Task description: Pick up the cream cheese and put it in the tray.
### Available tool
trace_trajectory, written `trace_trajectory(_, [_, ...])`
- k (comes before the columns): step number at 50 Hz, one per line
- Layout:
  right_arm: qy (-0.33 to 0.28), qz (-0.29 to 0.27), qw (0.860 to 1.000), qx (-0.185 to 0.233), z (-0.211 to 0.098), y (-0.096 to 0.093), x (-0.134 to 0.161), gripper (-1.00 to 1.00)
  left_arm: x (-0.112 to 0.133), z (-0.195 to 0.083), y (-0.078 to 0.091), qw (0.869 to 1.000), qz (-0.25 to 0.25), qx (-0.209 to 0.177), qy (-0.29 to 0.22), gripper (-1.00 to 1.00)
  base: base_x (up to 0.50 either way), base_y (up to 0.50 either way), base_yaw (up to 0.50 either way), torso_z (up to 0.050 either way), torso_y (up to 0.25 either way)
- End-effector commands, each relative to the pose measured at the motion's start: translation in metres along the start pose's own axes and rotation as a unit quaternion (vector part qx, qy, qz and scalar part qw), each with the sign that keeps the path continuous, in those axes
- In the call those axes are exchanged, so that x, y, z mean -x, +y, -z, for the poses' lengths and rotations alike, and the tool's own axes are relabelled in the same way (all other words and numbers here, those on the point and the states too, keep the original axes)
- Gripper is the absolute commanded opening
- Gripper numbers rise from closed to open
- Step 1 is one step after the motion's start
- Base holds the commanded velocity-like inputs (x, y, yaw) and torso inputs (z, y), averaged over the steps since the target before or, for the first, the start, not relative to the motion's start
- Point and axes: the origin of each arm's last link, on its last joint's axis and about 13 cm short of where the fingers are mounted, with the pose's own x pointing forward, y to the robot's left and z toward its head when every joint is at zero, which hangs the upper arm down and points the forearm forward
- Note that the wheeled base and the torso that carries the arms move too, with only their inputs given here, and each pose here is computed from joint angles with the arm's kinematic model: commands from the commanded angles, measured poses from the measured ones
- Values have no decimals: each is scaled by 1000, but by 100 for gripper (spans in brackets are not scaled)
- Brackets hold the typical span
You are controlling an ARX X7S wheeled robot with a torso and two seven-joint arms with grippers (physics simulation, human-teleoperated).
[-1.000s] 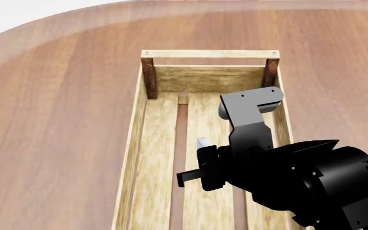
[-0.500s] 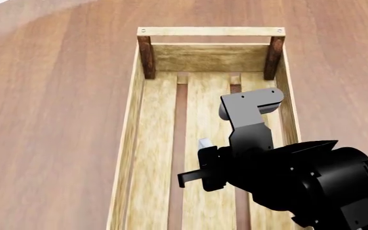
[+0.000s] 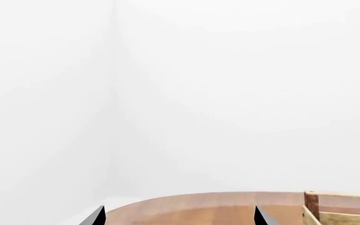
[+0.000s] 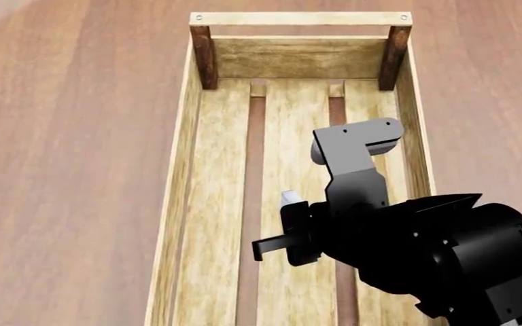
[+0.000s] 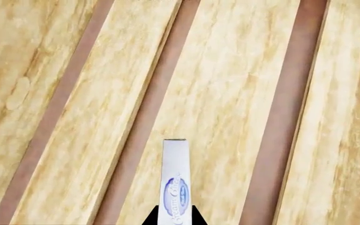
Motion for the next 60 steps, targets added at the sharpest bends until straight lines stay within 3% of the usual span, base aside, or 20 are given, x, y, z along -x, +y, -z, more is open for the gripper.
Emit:
trace_trajectory(1, [1,5,1000,5,1,1,-2,-100,1,-1,0,1000,4,5,-2,100,0,0,3,0,0])
trace_trajectory(6, [4,13,1000,15,1,2,-3,-100,1,-1,0,1000,3,6,-2,100,0,1,1,0,0])
trace_trajectory(7, [15,26,999,17,1,2,-3,100,1,-1,0,1000,3,6,-2,100,0,3,0,0,0])
trace_trajectory(34, [17,32,999,17,3,0,-2,100,1,0,0,1000,5,4,-1,100,0,0,0,0,0])
trace_trajectory(49, [-18,32,999,29,-13,12,39,100,1,-1,1,1000,3,4,0,100,0,0,0,0,0])
trace_trajectory(60, [-60,66,994,58,-18,19,82,100,1,-1,1,1000,0,4,1,100,0,0,0,0,0])
